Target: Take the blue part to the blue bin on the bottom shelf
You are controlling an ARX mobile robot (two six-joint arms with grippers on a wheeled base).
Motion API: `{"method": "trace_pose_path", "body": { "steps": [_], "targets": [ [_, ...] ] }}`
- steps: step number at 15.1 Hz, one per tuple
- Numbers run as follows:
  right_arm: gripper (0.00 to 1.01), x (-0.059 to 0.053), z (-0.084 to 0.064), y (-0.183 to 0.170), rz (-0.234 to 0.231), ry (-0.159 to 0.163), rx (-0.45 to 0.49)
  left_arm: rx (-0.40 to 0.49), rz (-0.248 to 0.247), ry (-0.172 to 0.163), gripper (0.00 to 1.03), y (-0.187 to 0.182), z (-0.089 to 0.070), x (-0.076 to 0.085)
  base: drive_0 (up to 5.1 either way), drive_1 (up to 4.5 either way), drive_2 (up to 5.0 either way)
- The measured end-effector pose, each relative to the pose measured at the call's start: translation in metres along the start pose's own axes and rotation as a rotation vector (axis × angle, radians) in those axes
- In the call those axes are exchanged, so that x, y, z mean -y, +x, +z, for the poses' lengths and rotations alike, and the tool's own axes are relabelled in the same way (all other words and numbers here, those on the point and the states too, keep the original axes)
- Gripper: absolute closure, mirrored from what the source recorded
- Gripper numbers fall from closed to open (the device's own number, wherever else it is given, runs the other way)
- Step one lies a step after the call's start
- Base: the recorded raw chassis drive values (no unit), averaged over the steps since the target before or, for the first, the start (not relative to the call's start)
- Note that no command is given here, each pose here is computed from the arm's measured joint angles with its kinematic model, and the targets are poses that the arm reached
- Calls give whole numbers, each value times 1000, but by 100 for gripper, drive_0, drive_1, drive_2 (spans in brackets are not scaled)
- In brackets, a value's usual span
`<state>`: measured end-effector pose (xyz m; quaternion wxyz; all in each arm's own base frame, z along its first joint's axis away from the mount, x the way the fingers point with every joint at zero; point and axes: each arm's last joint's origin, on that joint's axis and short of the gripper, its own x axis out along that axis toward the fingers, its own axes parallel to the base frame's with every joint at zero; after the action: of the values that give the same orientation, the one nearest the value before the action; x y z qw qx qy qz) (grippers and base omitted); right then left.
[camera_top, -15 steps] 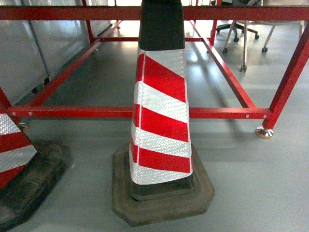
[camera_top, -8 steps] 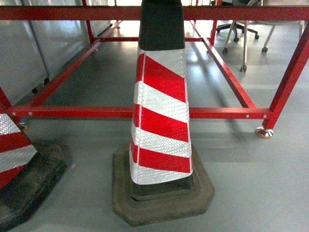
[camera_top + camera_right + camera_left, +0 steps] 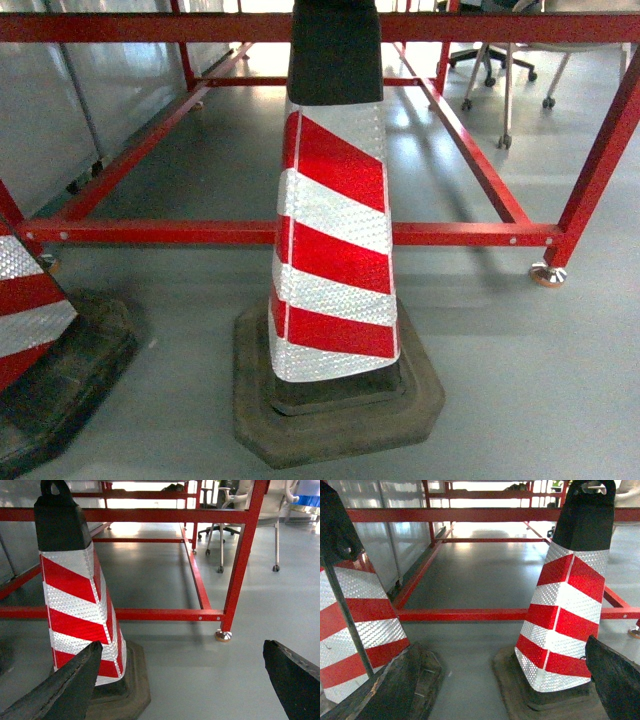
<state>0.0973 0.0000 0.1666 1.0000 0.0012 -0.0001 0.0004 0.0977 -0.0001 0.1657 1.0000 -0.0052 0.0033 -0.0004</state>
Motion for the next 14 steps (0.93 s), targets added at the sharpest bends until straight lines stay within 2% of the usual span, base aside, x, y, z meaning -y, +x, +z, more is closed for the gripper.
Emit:
{"method": "trace_pose_path", "body": {
  "steps": [14],
  "targets": [
    [3, 0, 0, 0, -1, -1, 2, 3, 0, 3, 5, 0, 0, 0, 0, 0, 0]
  ]
}}
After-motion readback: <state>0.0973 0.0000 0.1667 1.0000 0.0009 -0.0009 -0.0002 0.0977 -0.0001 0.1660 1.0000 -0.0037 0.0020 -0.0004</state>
